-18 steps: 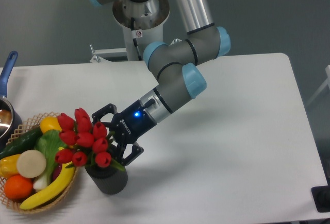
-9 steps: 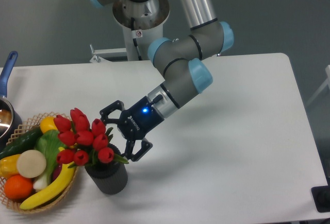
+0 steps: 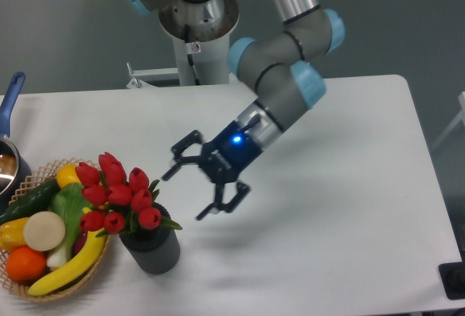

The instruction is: Insert the flowers into the vase

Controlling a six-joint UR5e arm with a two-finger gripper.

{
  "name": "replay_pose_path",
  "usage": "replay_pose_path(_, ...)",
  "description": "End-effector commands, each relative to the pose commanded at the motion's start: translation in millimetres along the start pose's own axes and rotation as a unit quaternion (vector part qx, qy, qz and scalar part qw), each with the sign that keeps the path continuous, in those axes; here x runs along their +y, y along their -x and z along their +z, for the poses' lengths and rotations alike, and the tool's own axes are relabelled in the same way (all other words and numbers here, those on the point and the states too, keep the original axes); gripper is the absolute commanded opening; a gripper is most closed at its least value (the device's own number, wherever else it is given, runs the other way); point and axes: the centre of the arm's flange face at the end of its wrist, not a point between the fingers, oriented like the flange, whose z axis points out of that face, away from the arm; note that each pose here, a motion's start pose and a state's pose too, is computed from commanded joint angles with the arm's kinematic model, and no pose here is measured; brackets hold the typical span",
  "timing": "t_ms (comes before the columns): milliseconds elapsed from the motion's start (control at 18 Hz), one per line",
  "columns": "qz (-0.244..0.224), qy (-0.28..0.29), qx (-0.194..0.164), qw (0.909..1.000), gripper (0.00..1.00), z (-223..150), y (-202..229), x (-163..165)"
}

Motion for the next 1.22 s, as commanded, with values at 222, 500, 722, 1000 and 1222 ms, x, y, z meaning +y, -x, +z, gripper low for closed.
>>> replay_pose_path(222,0.018,0.132,-0.079,0.9880,1.00,-25,30,8)
replay_pose_path(500,0.060,0.240,-0.131,0.9600,1.00,-45,51,13)
replay_pose_path(722,0.076,0.348,-0.165,0.9197,1.00,-65,70,33)
replay_pose_path(1000,0.111,0.380,-0.152,0.9058,1.00,-78,74,49)
replay_pose_path(1222,0.100,0.389,-0.145,0.9042,1.00,-73,72,64)
